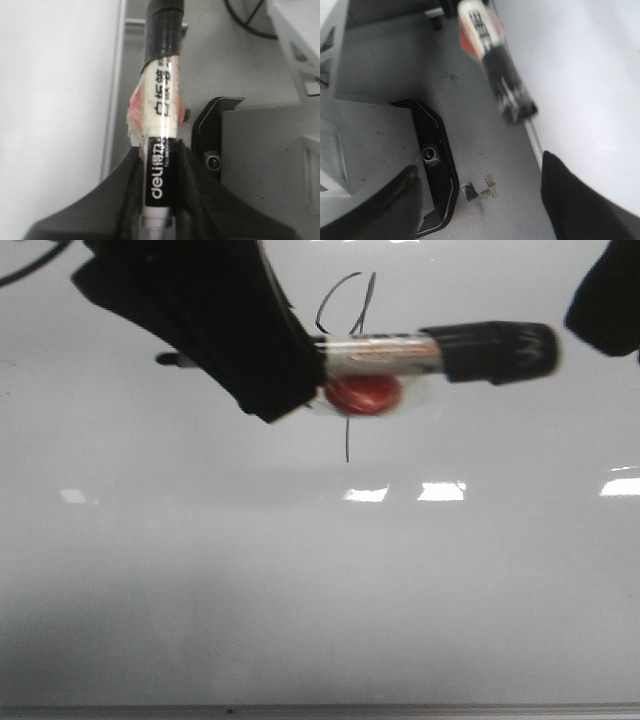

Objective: Write number 9 on whiteboard

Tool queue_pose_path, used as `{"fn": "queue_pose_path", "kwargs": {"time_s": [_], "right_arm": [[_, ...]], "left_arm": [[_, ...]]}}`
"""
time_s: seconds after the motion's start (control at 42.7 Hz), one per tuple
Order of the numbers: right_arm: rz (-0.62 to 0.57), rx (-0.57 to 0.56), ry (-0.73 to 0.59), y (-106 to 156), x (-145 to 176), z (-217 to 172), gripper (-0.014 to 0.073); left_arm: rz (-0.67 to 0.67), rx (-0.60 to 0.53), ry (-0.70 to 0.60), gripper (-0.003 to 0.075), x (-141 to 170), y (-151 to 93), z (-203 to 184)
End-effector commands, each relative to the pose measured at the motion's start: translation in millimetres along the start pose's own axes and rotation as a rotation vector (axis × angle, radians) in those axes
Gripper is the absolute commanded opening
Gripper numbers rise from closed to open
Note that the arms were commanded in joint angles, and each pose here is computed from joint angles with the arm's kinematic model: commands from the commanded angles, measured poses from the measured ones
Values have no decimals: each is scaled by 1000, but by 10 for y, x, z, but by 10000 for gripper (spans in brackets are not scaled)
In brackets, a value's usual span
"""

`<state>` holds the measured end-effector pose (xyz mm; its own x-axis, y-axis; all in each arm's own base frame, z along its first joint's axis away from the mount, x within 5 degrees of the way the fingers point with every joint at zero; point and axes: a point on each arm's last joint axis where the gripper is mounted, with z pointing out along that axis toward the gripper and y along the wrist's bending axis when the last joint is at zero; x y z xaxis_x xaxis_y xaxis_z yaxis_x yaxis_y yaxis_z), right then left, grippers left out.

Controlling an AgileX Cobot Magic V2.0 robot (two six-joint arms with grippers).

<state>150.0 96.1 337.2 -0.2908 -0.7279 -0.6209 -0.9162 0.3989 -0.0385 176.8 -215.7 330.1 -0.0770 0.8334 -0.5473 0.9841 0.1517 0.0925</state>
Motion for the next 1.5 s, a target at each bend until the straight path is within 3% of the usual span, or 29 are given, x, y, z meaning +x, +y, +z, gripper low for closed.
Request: {"fn": "queue_pose_path", "kwargs": {"time_s": [0.0, 0.117, 0.281, 0.469, 0.633, 0.843, 1.054, 1.476], "right_arm": [[103, 143, -9, -55, -13, -233, 540], [190, 233, 34, -97, 78, -316, 540], [202, 246, 45, -107, 91, -320, 540], [203, 244, 44, -106, 90, -320, 540], [203, 244, 43, -106, 89, -320, 540], [203, 244, 43, -106, 89, -320, 540], [203, 250, 35, -115, 82, -319, 540], [204, 248, 33, -113, 80, -318, 540]], "left_arm": [[-103, -208, -58, 73, -56, 70, -417], [-263, -431, -69, 73, 45, 143, -727], [-424, -700, -140, 73, 251, 178, -1146], [-558, -830, -246, 73, 602, 275, -1354], [-742, -903, -287, 73, 1002, 507, -1337], [-865, -1042, -585, 72, 1436, 746, -1164], [-841, -1058, -639, 72, 1622, 917, -795], [-889, -1002, -558, 77, 1838, 1308, -246]]}}
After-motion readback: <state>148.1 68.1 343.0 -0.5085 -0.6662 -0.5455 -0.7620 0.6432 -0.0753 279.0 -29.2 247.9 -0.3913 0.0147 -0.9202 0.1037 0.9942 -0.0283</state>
